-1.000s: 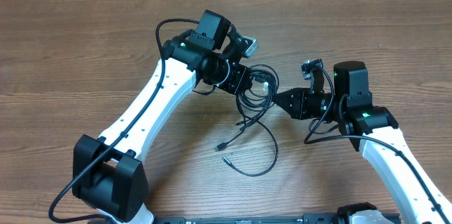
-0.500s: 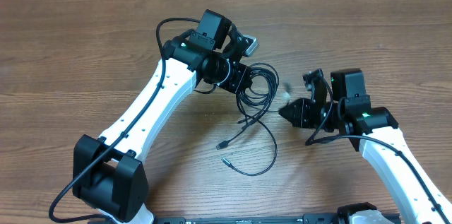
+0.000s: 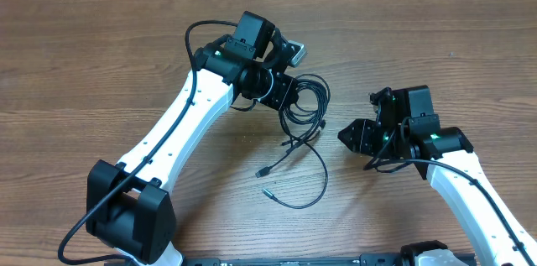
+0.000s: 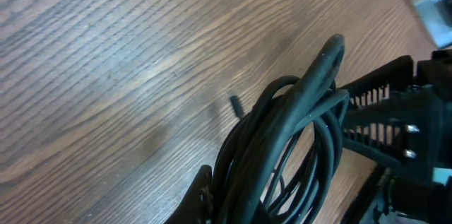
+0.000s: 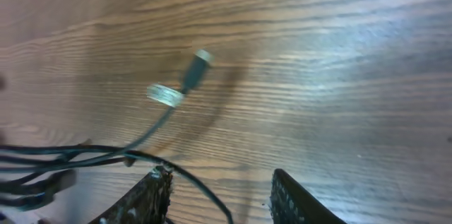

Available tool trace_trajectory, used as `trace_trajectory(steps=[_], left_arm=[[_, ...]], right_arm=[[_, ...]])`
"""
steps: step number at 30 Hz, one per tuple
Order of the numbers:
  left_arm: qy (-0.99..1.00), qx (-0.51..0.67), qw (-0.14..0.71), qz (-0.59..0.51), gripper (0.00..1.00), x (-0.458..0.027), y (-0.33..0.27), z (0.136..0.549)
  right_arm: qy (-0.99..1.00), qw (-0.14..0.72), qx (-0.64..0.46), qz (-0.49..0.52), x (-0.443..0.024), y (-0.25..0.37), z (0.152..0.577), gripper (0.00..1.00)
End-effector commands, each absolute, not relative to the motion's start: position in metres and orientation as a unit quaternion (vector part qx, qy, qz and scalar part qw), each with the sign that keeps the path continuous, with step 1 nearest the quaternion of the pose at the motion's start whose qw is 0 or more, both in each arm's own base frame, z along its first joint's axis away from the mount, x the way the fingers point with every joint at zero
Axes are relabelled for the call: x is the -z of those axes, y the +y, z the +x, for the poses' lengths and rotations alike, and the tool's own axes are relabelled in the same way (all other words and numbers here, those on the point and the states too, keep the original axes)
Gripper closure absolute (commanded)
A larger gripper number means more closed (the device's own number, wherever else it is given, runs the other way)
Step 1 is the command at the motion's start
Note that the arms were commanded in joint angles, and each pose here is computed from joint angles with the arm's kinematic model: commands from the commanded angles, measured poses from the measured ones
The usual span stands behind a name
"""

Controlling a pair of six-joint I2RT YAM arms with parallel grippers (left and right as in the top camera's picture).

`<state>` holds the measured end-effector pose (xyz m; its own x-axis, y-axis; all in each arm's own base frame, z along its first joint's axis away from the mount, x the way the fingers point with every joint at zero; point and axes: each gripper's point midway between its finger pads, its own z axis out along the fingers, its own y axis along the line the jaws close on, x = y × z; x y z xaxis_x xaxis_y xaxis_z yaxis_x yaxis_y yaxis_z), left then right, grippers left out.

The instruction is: Untangle cables

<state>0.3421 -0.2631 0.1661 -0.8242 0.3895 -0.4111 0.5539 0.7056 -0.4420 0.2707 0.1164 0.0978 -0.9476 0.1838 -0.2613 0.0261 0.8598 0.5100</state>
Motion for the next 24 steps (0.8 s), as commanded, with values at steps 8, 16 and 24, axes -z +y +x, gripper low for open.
trace_trajectory(steps=[8, 16, 24], left_arm=[[0.924, 0.245, 0.156, 0.248, 0.96, -0.173, -0.250, 0.345], [0.904, 0.319, 0.136, 0.250, 0.96, -0.186, -0.270, 0.332], [0.887, 0.356, 0.131, 0.264, 0.96, -0.194, -0.280, 0.326]], right_arm=[[0.860, 0.242, -0.440, -0.096, -0.170, 0.175, 0.292, 0.42], [0.850, 0.282, -0.433, -0.105, -0.179, 0.175, 0.306, 0.41], [0.881, 0.290, -0.367, -0.067, -0.161, 0.156, 0.317, 0.39]])
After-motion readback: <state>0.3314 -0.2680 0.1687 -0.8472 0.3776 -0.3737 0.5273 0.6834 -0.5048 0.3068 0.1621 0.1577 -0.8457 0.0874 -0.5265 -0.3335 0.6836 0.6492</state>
